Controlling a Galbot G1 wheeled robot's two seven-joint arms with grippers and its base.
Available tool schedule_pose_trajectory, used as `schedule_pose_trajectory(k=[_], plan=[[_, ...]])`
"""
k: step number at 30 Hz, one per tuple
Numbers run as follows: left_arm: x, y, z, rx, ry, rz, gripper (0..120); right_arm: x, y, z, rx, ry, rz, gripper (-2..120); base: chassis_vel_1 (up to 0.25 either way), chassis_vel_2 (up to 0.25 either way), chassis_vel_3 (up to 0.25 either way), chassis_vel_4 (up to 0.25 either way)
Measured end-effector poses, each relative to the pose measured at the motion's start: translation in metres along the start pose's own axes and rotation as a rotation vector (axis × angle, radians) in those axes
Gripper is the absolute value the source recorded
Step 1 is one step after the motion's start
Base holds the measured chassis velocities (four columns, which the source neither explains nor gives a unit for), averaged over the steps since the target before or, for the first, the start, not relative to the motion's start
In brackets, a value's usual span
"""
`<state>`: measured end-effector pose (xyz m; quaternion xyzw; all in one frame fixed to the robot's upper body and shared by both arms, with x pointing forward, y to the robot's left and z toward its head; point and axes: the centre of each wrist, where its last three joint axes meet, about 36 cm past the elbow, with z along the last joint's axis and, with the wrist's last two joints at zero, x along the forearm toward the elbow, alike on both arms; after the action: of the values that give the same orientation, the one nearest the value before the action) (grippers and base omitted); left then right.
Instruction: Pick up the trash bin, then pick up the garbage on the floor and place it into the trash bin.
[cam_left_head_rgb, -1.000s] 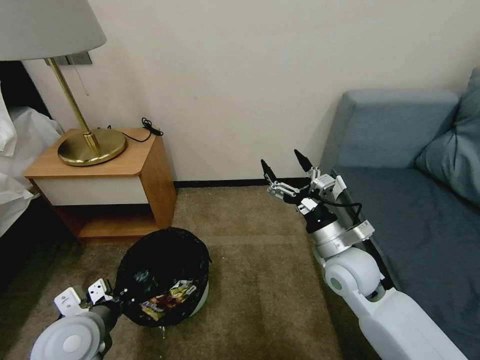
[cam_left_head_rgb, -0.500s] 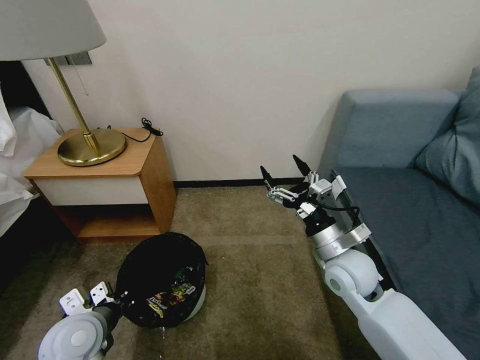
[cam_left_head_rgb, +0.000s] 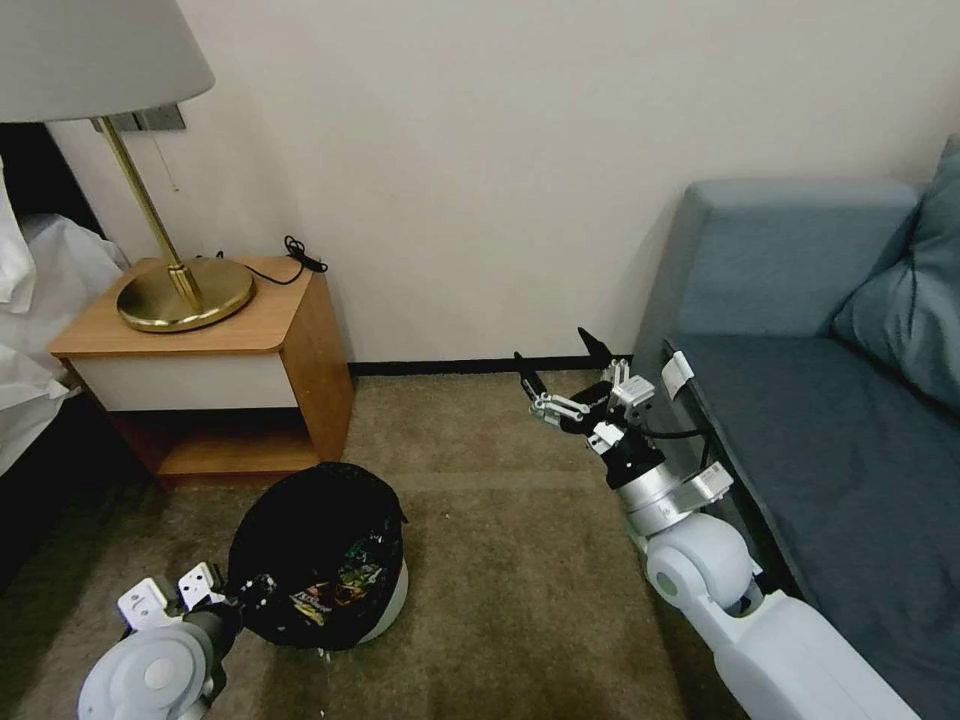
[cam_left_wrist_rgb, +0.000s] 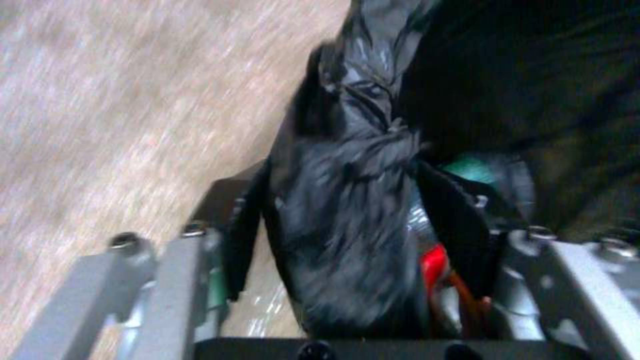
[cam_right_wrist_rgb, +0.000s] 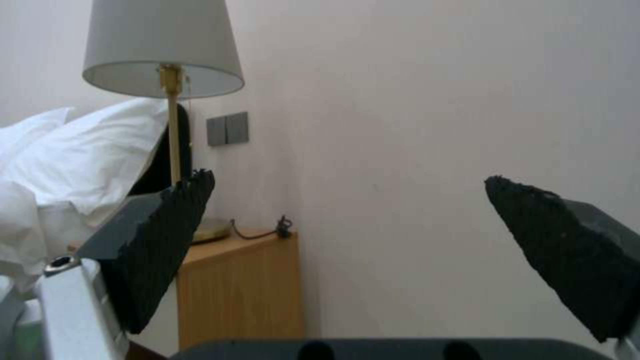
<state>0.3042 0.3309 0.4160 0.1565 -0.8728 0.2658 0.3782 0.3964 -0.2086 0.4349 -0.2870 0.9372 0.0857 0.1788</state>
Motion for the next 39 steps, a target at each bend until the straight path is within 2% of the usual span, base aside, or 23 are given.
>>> schedule_pose_trajectory(k=[1, 3, 4, 5, 6, 8, 12, 14, 15, 16, 17, 18, 19, 20, 22, 23, 25, 26, 27, 28, 31, 34, 39], plan=[[0.0, 0.0, 0.0, 0.0, 0.0, 0.0, 68, 0.0, 0.0, 0.0, 0.0, 0.0, 0.0, 100, 0.0, 0.0, 0.0, 0.0], [0.007, -0.004, -0.003, -0.033, -0.054, 0.044, 79, 0.002, 0.002, 0.002, 0.0, 0.006, -0.005, 100, 0.0, 0.0, 0.0, 0.0], [0.007, -0.004, -0.003, -0.033, -0.054, 0.044, 79, 0.002, 0.002, 0.002, 0.0, 0.006, -0.005, 100, 0.0, 0.0, 0.0, 0.0], [0.011, -0.007, -0.004, -0.059, -0.087, 0.057, 87, 0.003, 0.004, 0.003, 0.0, 0.01, -0.01, 100, 0.0, 0.0, 0.0, 0.0], [0.011, -0.007, -0.004, -0.059, -0.087, 0.057, 87, 0.003, 0.004, 0.003, 0.0, 0.01, -0.01, 100, 0.0, 0.0, 0.0, 0.0], [0.016, -0.008, -0.006, -0.101, -0.134, 0.057, 96, 0.004, 0.007, 0.005, -0.005, 0.013, -0.012, 100, 0.0, 0.0, 0.0, 0.0], [0.028, -0.014, -0.007, -0.129, -0.173, 0.074, 100, 0.005, 0.009, 0.007, -0.009, 0.016, -0.012, 100, 0.0, 0.0, 0.0, 0.0], [0.052, -0.024, -0.008, -0.205, -0.269, 0.121, 100, 0.007, 0.011, 0.007, -0.012, 0.018, -0.012, 100, 0.0, 0.0, 0.0, 0.0], [0.052, -0.024, -0.008, -0.205, -0.269, 0.121, 100, 0.007, 0.011, 0.007, -0.012, 0.018, -0.012, 100, 0.0, 0.0, 0.0, 0.0], [0.059, -0.026, -0.009, -0.232, -0.319, 0.143, 100, 0.007, 0.011, 0.006, -0.011, 0.015, -0.01, 100, 0.0, 0.0, 0.0, 0.0], [0.073, -0.031, -0.009, -0.303, -0.468, 0.217, 100, 0.005, 0.01, 0.001, 0.0, 0.006, 0.026, 100, 0.0, 0.0, 0.0, 0.0], [0.073, -0.031, -0.009, -0.303, -0.468, 0.217, 100, 0.005, 0.01, 0.001, 0.0, 0.006, 0.026, 100, 0.0, 0.0, 0.0, 0.0], [0.079, -0.032, -0.009, -0.383, -0.596, 0.276, 100, 0.004, 0.009, -0.004, 0.013, 0.006, 0.071, 100, 0.0, 0.0, 0.0, 0.0], [0.079, -0.032, -0.009, -0.383, -0.596, 0.276, 100, 0.004, 0.009, -0.004, 0.013, 0.006, 0.071, 100, 0.0, 0.0, 0.0, 0.0], [0.079, -0.031, -0.007, -0.522, -0.789, 0.331, 100, 0.003, 0.001, -0.014, 0.058, 0.009, 0.165, 100, 0.0, 0.0, 0.0, 0.0], [0.079, -0.031, -0.007, -0.522, -0.789, 0.331, 100, 0.003, 0.001, -0.014, 0.058, 0.009, 0.165, 100, 0.0, 0.0, 0.0, 0.0], [0.068, -0.027, 0.0, -0.604, -0.973, 0.334, 100, 0.011, -0.013, -0.021, 0.131, 0.032, 0.263, 100, 0.0, 0.0, 0.0, 0.0], [0.068, -0.027, 0.0, -0.604, -0.973, 0.334, 100, 0.011, -0.013, -0.021, 0.131, 0.032, 0.263, 100, 0.0, 0.0, 0.0, 0.0], [0.063, -0.025, 0.001, -0.614, -1.021, 0.325, 100, 0.017, -0.017, -0.02, 0.149, 0.04, 0.295, 100, 0.0, 0.0, 0.0, 0.0], [0.063, -0.025, 0.001, -0.614, -1.021, 0.325, 100, 0.017, -0.017, -0.02, 0.149, 0.04, 0.295, 100, 0.0, 0.0, 0.0, 0.0], [0.051, -0.025, 0.0, -0.611, -1.1, 0.306, 100, 0.037, -0.024, -0.008, 0.193, 0.069, 0.364, 100, 0.0, 0.0, 0.0, 0.0], [0.047, -0.026, -0.002, -0.621, -1.115, 0.305, 100, 0.042, -0.028, -0.003, 0.205, 0.076, 0.381, 100, 0.0, 0.0, 0.0, 0.0], [0.037, -0.025, -0.006, -0.659, -1.124, 0.334, 100, 0.055, -0.04, -0.001, 0.274, 0.122, 0.416, 100, 0.0, 0.0, 0.0, 0.0]])
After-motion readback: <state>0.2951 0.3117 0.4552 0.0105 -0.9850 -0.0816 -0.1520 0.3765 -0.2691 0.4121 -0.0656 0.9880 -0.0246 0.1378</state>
